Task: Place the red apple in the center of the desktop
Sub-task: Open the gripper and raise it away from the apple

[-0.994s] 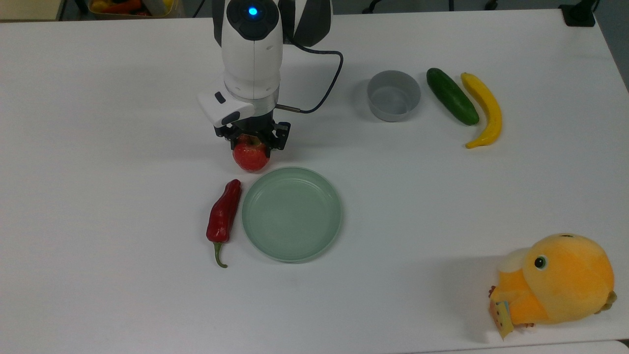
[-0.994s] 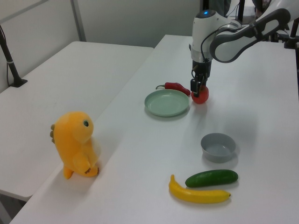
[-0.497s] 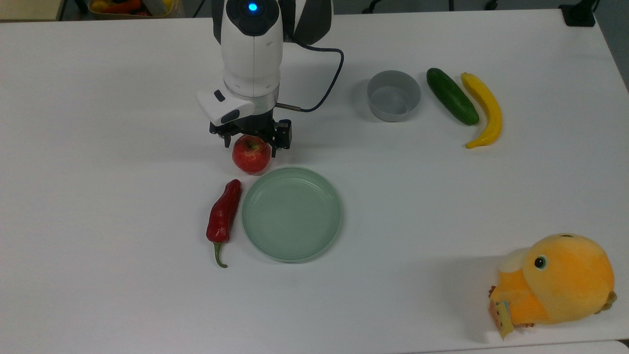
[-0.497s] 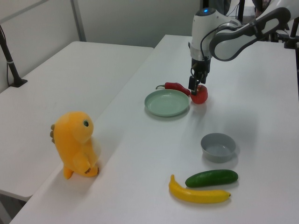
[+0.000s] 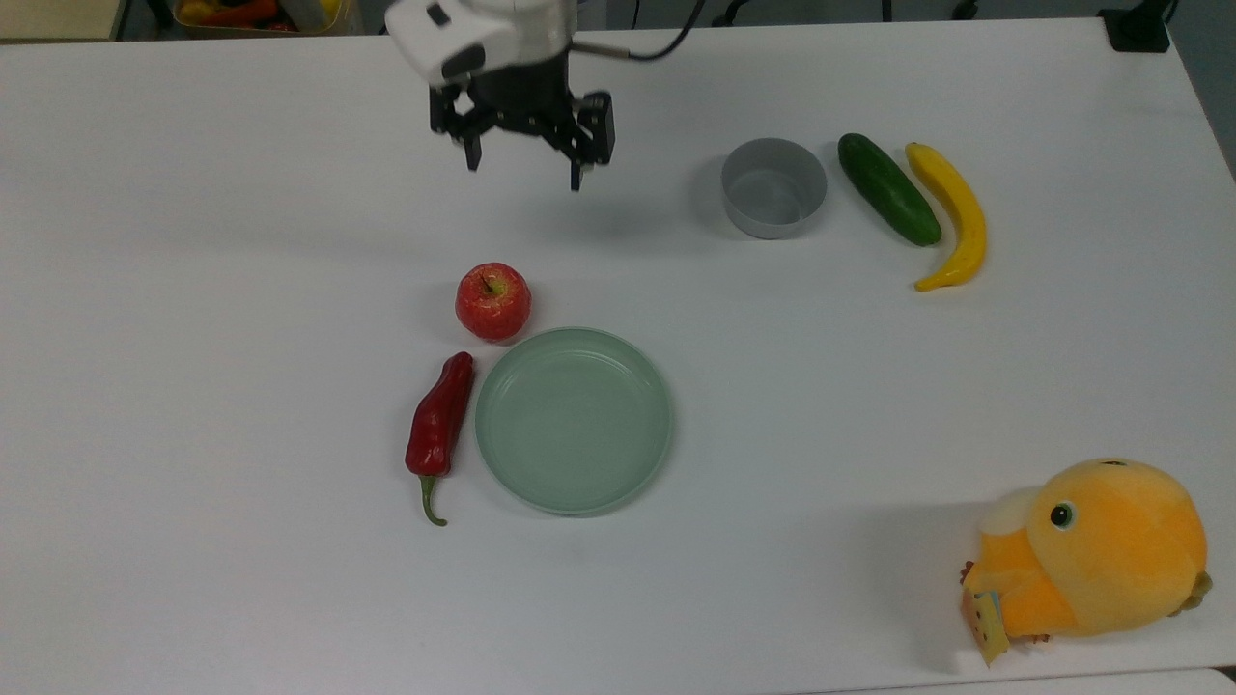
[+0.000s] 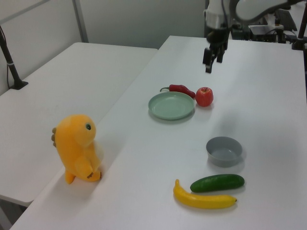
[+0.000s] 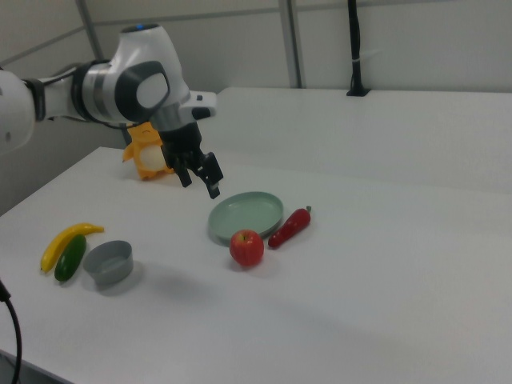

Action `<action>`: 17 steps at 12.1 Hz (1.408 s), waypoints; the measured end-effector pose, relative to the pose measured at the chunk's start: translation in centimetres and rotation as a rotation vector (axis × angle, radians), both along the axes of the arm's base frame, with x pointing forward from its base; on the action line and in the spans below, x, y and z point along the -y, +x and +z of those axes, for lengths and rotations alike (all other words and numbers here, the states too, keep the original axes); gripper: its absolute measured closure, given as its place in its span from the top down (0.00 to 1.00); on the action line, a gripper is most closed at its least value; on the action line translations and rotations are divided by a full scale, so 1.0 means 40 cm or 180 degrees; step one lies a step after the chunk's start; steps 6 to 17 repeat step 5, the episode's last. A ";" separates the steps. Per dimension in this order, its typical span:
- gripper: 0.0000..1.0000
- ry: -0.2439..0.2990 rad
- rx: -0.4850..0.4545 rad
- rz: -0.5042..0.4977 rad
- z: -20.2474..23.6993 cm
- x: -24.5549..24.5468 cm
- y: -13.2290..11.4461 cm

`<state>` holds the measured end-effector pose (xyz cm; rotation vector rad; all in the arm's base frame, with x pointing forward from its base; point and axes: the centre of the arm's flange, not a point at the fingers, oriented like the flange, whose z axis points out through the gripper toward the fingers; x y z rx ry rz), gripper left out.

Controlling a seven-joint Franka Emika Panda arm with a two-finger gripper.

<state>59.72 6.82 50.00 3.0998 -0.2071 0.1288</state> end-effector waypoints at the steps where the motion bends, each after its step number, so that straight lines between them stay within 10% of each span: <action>1: 1.00 0.0014 0.0035 -0.0017 0.055 0.019 -0.025; 17: 1.00 0.0117 -0.0008 0.0102 0.085 0.038 -0.050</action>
